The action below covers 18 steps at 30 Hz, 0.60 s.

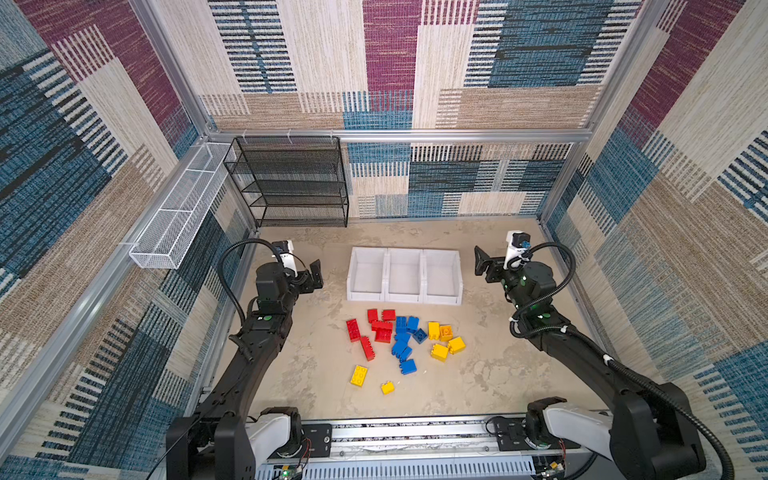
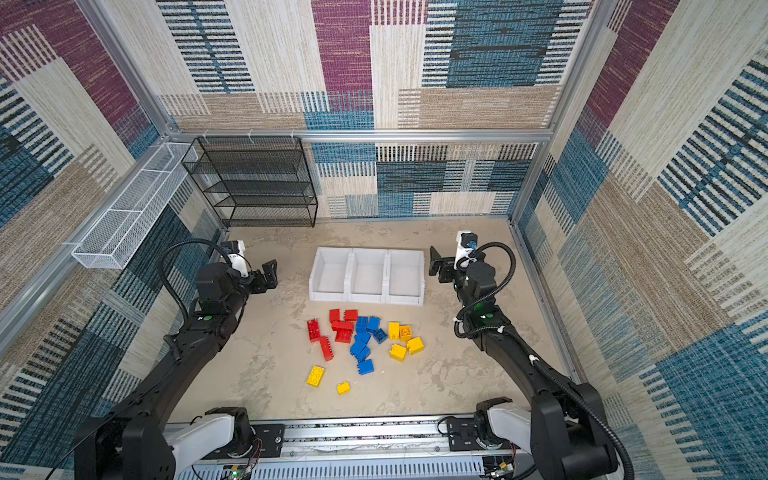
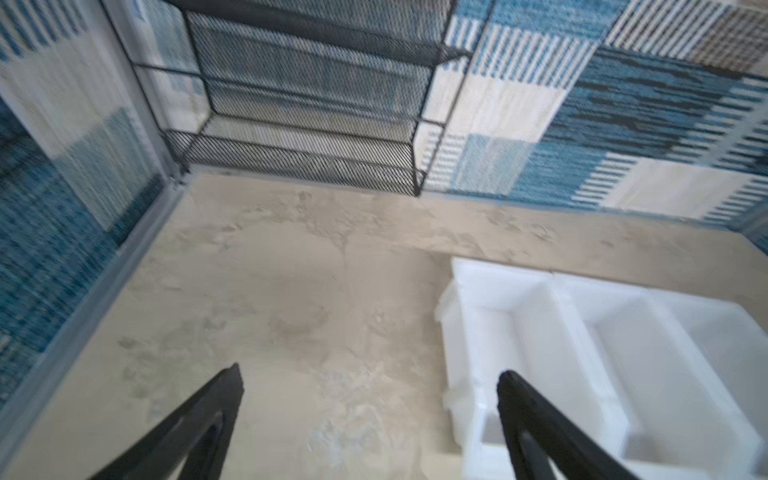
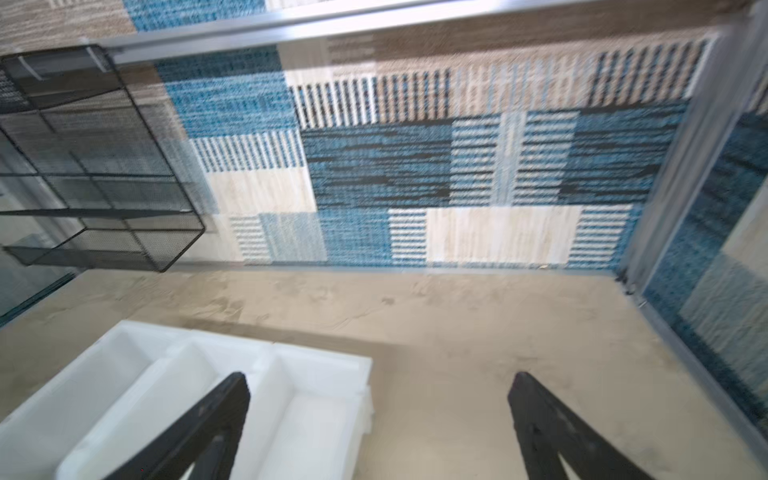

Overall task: Sort the legos into containers by color
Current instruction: 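Lower both grippers toward the brick pile, right gripper onto a yellow brick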

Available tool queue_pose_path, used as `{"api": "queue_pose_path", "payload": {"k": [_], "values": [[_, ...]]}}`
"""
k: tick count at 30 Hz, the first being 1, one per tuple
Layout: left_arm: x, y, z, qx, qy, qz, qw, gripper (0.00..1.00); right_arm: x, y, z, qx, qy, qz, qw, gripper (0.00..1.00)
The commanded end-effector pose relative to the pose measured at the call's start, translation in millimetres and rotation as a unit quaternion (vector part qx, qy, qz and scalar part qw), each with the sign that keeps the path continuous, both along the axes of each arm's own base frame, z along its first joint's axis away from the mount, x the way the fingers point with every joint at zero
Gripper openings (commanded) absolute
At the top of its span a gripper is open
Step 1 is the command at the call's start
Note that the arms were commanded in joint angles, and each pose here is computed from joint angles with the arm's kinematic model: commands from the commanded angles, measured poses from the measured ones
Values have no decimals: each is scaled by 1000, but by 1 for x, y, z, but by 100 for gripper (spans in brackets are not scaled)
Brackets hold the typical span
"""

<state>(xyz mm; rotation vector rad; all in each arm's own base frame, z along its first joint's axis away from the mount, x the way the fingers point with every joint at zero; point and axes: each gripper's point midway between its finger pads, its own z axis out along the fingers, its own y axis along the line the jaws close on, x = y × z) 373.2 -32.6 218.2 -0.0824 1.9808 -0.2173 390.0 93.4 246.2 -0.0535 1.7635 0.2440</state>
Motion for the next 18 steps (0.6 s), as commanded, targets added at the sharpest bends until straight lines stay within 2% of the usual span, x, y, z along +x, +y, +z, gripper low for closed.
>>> {"api": "queue_pose_path", "payload": {"k": [1,6,10,13,18], "values": [[-46,-37,-47,-63,148,-27,987,99,-40,21,-82,-6,205,9,979,100],[-87,-94,-76,-67,199,-84,974,99,-81,54,-112,-3,293,28,956,98],[-106,-105,-93,-81,223,-82,968,99,-104,69,-130,-7,339,33,940,93],[-113,-104,-101,-71,233,-73,967,99,-114,81,-144,-12,366,44,929,89],[-122,-109,-110,-72,247,-77,963,98,-125,97,-165,-46,405,57,912,83]]}}
